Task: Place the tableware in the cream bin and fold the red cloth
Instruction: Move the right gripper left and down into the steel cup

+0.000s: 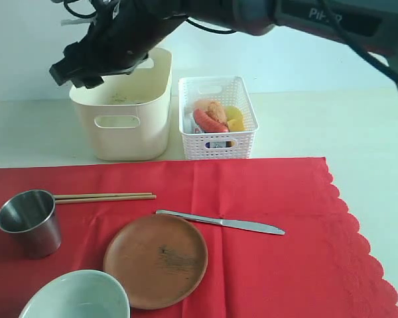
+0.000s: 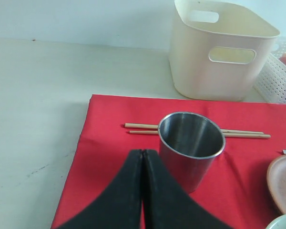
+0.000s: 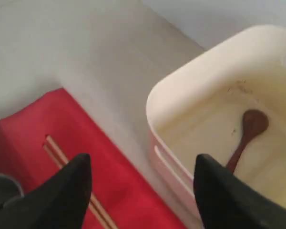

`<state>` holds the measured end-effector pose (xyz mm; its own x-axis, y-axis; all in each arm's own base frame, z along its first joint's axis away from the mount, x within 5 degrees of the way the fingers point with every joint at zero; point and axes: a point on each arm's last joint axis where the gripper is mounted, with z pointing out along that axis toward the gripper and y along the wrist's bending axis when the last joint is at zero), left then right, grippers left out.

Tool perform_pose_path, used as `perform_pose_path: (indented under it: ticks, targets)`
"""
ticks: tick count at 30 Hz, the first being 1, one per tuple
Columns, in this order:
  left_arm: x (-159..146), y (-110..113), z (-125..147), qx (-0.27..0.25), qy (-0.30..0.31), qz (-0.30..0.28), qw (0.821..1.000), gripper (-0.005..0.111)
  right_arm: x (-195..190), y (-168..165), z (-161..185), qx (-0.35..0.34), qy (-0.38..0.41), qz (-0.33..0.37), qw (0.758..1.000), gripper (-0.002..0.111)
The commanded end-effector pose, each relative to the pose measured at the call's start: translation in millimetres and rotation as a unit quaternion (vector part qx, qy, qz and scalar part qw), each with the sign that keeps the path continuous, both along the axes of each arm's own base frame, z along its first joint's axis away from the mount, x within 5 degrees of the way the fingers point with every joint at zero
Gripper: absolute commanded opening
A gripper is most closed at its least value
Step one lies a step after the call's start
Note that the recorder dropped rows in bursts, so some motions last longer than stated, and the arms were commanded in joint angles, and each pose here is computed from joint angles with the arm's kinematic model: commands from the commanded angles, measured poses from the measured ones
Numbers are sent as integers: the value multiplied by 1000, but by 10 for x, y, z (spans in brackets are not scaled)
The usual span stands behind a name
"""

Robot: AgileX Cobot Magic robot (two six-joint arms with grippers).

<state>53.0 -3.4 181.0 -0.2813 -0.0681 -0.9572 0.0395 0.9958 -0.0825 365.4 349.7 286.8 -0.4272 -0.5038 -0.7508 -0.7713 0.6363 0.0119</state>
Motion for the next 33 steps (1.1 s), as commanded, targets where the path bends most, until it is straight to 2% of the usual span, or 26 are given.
perform_pose_path:
  ticks: [1, 7, 15, 26, 29, 33]
  targets:
    - [0, -7, 0, -6, -5, -4, 1000, 0, -141, -91, 51, -49, 53, 22, 997, 59]
    - [0, -7, 0, -6, -5, -4, 1000, 0, -243, -121, 6, -71, 112, 36, 991, 59]
    - [0, -7, 0, -6, -5, -4, 1000, 0, -368, 36, 15, 9, 171, 98, 980, 59]
    - [0, -7, 0, -6, -5, -4, 1000, 0, -286, 221, -565, 21, 250, 98, 963, 59]
    - [0, -7, 0, -6, -5, -4, 1000, 0, -316, 292, -652, 35, 266, 114, 957, 59]
    - [0, -7, 0, -6, -5, -4, 1000, 0, -475, 452, -725, 23, 255, 149, 955, 59]
